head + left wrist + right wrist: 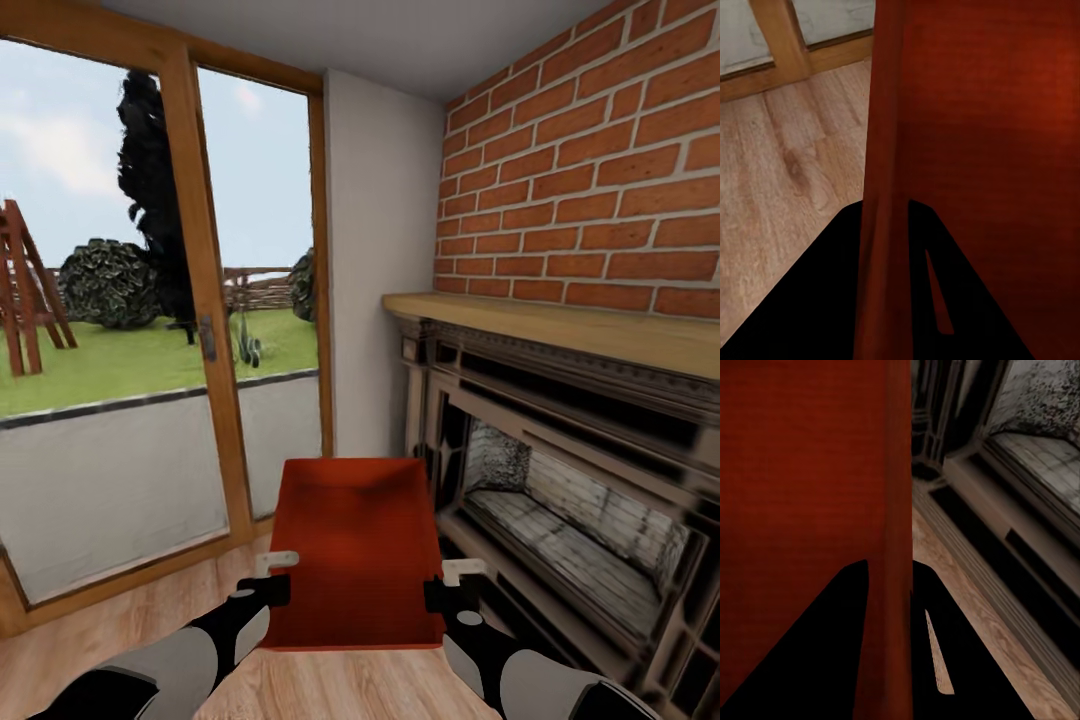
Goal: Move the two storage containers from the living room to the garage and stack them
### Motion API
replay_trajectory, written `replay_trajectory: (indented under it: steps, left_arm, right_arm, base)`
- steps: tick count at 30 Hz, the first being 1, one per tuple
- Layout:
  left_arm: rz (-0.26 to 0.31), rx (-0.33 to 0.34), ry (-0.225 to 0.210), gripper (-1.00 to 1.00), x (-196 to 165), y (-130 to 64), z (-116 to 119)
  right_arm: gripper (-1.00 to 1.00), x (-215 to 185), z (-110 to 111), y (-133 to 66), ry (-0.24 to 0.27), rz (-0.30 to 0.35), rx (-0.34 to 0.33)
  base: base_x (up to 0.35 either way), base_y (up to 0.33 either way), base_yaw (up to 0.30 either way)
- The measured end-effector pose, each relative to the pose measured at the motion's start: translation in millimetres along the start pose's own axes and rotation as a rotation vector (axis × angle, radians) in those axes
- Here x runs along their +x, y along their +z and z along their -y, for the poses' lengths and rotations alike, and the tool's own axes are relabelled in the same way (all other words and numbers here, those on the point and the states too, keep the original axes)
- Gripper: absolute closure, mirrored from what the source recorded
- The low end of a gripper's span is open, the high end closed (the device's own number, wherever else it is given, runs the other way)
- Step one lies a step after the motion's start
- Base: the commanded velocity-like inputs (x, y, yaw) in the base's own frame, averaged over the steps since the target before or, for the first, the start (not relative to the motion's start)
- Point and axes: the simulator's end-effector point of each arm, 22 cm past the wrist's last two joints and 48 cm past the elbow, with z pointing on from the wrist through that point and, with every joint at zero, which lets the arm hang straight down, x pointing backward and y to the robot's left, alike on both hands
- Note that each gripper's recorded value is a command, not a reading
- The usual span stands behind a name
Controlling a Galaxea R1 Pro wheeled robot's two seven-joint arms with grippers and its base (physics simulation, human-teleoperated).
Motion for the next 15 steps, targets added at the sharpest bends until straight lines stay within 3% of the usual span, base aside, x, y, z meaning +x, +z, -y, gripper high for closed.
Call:
replay_trajectory:
  steps: [15]
  left_arm:
    - [0.007,0.000,-0.002,1.00,-4.9,-2.6,0.2]
  right_arm:
    - [1.00,-4.9,0.3,-1.8,0.001,0.008,0.000]
  base:
    - [0.000,0.000,0.254]
